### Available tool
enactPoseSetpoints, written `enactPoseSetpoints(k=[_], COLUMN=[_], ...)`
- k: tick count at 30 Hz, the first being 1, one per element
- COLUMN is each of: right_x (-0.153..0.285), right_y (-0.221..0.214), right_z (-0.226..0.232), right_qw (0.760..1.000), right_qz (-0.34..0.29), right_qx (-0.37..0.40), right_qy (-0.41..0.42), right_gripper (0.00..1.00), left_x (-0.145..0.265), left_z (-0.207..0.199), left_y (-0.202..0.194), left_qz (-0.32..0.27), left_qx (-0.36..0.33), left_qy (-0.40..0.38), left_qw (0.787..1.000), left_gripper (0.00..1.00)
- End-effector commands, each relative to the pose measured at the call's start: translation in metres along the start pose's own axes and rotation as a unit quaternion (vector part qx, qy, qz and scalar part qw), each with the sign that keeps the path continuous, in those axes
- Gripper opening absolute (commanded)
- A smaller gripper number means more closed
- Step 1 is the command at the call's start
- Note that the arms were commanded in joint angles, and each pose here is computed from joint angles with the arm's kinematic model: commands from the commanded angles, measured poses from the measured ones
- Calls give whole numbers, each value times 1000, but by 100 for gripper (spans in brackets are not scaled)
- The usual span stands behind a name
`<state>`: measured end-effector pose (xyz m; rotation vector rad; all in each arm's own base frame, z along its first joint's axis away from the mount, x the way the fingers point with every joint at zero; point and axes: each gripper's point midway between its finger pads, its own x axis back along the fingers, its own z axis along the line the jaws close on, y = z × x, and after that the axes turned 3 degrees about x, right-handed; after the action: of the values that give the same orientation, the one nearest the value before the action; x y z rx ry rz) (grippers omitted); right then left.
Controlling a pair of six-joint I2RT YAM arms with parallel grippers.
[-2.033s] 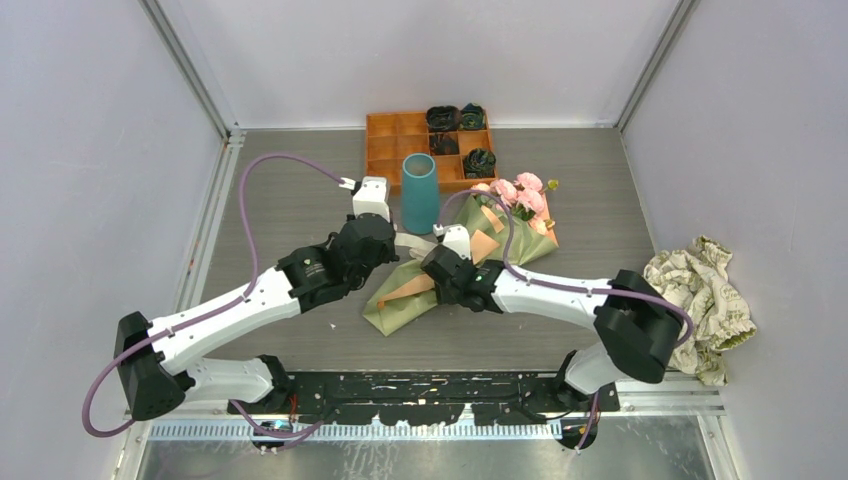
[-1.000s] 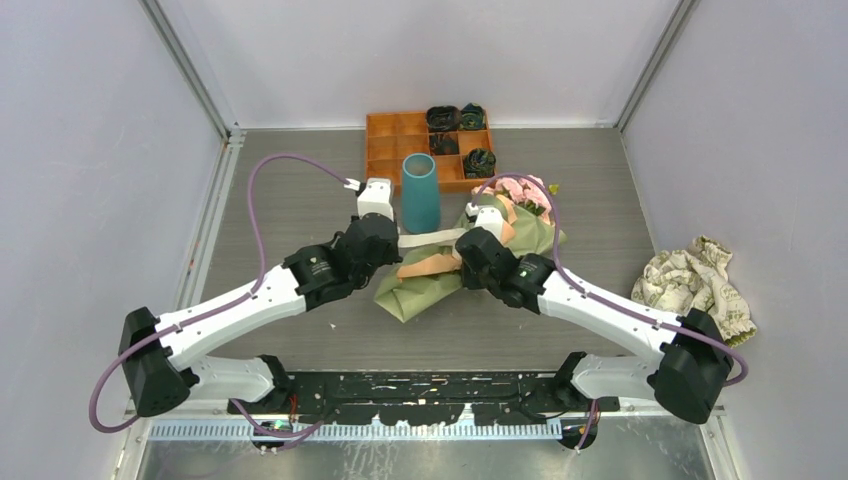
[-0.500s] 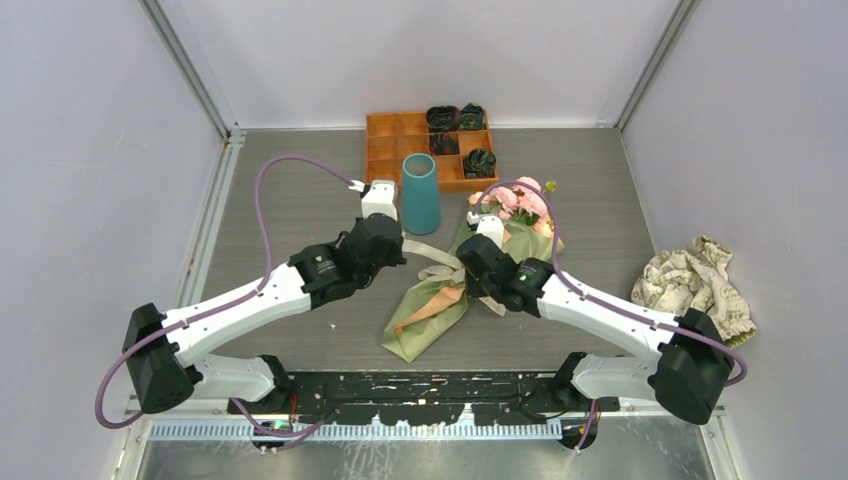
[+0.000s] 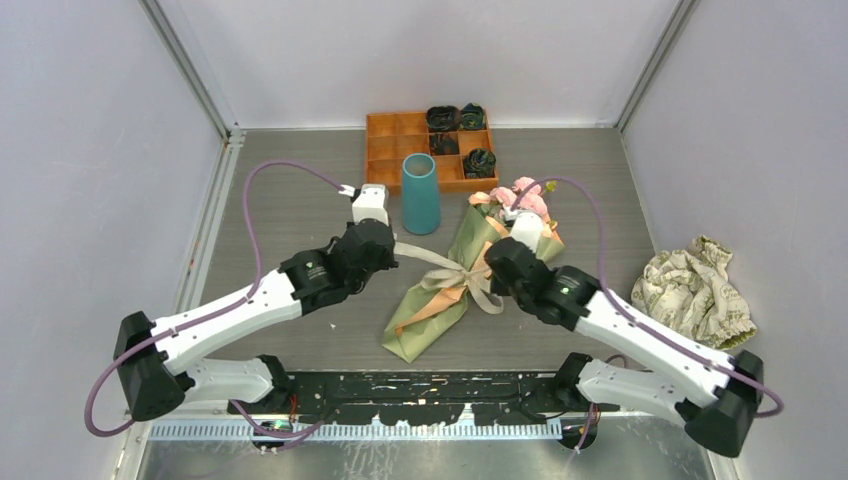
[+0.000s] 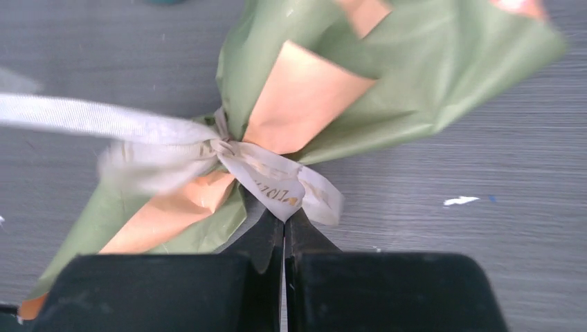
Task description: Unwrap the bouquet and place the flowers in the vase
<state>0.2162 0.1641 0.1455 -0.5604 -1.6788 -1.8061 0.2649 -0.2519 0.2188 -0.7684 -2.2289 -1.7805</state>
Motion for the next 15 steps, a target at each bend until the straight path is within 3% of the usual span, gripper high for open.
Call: enactPoseSetpoints(k=[1,9,15], right_x=[52,128,168], right_y=[51,91,110], right_z=[-49,-115,-147], right_qw=[991,962,940], right_qz=[-95,-182,-233], right_qx=[-53,-103,-137], right_qy=[-84,-173,-208], right_gripper=[1,1,1], left_x=[11,20,42], left_z=[23,56,89], left_y=[7,-18,-15], left_qz=[-25,-17,-36], left_qx=[14,28,35], left_qy=[31,68,108], left_qw=[999,997,993], left_gripper=[0,0,0])
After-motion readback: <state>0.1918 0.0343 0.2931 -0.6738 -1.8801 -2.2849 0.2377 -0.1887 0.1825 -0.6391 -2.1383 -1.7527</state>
